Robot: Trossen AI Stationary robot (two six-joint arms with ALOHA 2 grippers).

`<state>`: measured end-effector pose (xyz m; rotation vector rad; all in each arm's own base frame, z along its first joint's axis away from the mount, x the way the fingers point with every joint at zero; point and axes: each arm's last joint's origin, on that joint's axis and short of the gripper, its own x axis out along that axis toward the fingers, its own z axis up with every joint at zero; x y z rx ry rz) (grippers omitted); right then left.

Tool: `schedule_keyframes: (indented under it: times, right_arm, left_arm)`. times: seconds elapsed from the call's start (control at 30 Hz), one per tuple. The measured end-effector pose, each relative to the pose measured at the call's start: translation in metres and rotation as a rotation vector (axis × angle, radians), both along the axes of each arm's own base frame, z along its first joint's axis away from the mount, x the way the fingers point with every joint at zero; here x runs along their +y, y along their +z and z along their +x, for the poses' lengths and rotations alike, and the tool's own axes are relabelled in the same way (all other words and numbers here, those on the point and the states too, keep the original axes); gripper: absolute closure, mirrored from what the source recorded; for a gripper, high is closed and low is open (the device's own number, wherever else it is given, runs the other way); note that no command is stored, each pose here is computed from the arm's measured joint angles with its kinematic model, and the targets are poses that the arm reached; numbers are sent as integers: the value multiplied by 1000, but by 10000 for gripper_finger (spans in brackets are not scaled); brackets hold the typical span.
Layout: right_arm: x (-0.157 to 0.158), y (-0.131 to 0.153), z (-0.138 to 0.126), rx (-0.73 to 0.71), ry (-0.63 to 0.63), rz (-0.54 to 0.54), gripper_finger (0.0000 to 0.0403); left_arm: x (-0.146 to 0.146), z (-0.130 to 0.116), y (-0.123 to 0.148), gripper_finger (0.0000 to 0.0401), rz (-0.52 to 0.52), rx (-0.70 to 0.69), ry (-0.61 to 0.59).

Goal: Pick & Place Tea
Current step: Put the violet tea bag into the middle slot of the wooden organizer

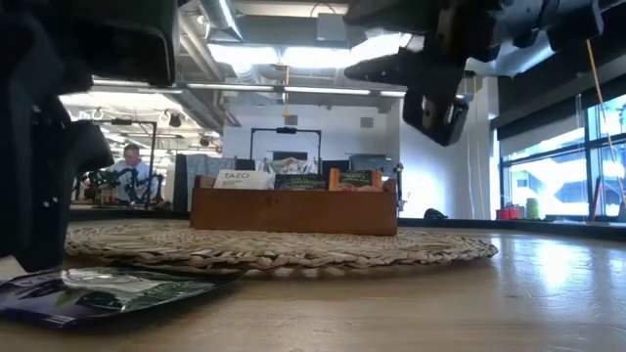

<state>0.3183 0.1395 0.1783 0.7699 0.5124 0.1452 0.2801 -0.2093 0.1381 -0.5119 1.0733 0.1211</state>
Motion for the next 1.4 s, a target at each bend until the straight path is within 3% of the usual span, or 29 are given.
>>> schedule_keyframes:
  times: [0.17,0.43,0.67,0.93,1.4]
  right_arm:
    - [15,-20,1,87,-45,58,257]
    - [66,-34,18,165,7,105,257]
    - [95,-50,35,382,-108,30,257]
    - [109,-64,58,451,-182,50,257]
    - [106,-68,54,532,-300,117,258]
  left_arm:
    - [0,2,-7,257,-2,-4,46]
    - [-7,7,-17,258,-38,-30,101]
    - [-15,9,-19,257,-70,-93,108]
    - [-22,9,-20,258,-64,-139,86]
    - [-22,8,-21,257,-30,-149,59]
